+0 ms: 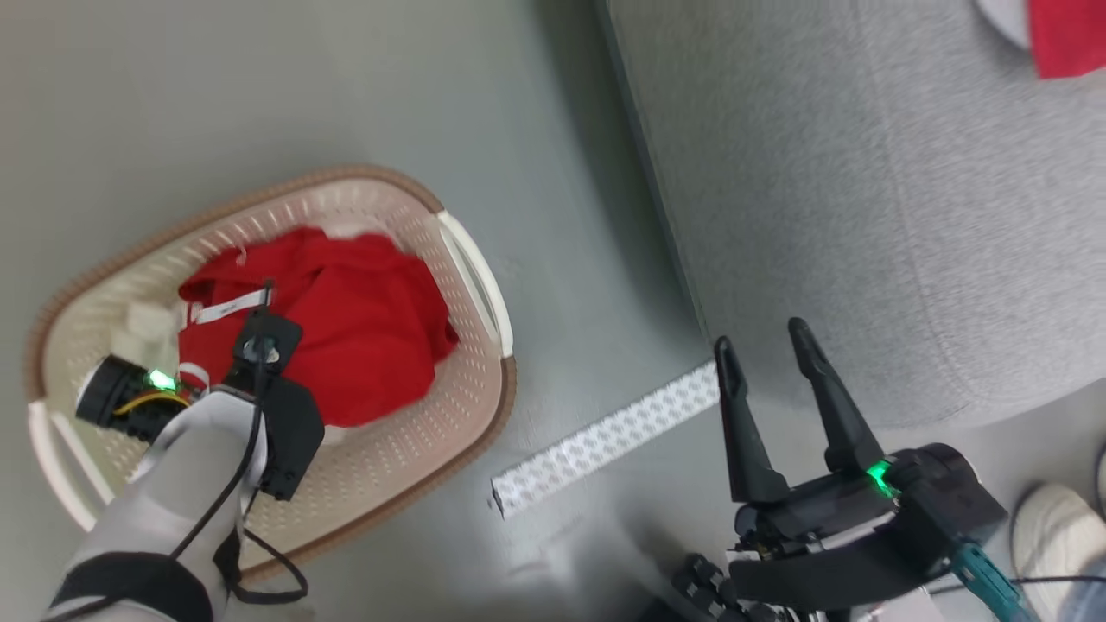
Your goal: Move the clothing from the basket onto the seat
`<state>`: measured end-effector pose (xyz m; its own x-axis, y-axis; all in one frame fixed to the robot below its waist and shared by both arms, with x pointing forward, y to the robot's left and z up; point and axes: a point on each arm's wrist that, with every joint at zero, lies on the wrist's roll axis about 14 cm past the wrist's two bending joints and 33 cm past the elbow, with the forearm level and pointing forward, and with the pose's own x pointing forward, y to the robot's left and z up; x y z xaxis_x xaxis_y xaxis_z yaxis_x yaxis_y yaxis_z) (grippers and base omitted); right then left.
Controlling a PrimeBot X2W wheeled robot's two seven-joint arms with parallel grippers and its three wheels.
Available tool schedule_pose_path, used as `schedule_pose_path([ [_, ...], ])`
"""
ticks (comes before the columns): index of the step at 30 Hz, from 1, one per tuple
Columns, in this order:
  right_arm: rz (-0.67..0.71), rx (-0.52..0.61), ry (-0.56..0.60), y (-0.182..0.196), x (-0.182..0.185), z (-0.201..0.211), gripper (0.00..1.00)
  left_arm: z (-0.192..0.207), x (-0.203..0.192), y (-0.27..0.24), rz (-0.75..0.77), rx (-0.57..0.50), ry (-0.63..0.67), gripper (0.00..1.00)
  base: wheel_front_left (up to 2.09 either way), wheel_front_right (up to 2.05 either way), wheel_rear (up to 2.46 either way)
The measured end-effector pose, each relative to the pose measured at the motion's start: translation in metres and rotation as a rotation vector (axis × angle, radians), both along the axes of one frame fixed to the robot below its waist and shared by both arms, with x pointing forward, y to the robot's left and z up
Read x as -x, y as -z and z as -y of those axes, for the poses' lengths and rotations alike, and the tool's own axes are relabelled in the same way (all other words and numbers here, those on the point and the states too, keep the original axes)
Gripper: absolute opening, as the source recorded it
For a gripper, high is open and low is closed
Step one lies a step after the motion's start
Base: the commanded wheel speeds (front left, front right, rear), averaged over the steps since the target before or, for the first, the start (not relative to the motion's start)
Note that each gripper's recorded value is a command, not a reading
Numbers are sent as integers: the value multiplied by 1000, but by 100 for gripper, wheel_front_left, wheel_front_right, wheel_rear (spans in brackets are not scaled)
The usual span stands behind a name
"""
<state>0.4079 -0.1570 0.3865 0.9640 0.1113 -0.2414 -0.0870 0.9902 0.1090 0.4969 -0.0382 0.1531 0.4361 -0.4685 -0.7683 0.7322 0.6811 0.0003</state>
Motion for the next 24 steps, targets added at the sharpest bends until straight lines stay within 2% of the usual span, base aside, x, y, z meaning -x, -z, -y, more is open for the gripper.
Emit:
schedule_pose_path([
  [8, 87, 11, -42, -33, 4, -9, 100, 18, 3, -81, 76, 177, -65, 0, 0, 0, 0],
  [12, 118, 12, -67, -47, 13, -17, 100, 16, -2, -128, 155, 236, -96, 0, 0, 0, 0],
  [16, 140, 4, -83, -59, 29, -24, 100, 25, 11, -178, 208, 331, -98, 0, 0, 0, 0],
  [23, 230, 1, -107, -96, 45, -33, 100, 38, 15, -286, 393, 442, -106, 0, 0, 0, 0],
  [24, 230, 1, -107, -96, 45, -33, 100, 38, 15, -286, 393, 442, -106, 0, 0, 0, 0],
])
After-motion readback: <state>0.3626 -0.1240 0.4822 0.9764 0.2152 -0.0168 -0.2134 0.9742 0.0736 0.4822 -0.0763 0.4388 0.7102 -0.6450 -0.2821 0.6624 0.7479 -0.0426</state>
